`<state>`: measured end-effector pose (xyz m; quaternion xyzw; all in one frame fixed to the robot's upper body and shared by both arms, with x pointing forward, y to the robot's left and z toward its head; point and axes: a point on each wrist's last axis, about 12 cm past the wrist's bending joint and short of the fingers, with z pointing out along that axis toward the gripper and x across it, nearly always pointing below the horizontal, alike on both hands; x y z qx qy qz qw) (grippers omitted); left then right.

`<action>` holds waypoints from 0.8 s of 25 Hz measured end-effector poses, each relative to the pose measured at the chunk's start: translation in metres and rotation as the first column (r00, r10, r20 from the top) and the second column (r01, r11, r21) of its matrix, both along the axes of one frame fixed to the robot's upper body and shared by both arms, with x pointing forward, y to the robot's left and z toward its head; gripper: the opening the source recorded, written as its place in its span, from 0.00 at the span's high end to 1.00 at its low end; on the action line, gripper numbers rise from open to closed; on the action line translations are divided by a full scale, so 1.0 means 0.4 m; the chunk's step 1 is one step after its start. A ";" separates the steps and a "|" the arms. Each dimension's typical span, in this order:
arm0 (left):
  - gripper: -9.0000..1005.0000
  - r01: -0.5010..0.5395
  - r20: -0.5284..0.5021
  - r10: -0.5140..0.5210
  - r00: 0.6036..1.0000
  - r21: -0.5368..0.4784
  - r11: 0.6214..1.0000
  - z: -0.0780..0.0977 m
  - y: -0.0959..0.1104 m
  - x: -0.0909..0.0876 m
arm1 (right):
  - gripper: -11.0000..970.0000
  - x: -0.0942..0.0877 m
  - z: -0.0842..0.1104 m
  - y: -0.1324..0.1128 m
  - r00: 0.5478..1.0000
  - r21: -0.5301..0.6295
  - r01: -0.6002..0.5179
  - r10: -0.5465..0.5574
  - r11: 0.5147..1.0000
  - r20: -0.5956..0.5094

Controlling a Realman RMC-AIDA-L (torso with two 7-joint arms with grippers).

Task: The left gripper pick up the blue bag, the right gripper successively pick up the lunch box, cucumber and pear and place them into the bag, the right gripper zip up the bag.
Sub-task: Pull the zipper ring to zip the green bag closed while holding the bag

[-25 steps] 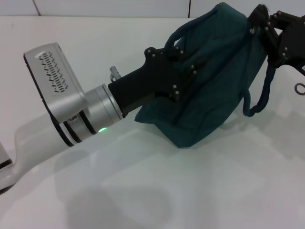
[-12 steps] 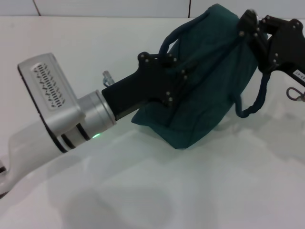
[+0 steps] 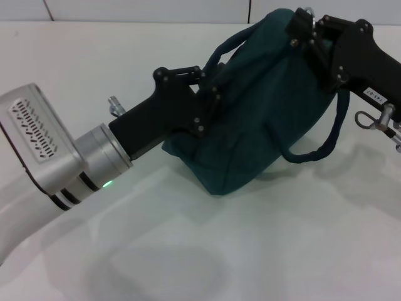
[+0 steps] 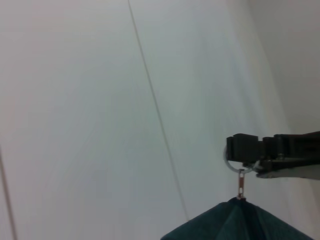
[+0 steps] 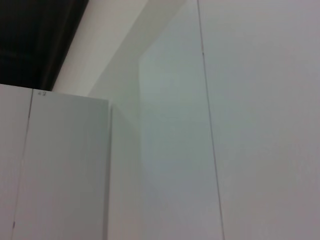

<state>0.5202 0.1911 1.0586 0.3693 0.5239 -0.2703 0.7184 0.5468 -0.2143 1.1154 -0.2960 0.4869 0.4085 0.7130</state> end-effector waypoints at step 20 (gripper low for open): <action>0.93 -0.043 0.004 0.043 0.999 0.017 0.999 -0.006 0.014 0.006 | 0.96 0.005 -0.038 -0.085 0.974 0.075 0.213 -0.206 0.974 -0.095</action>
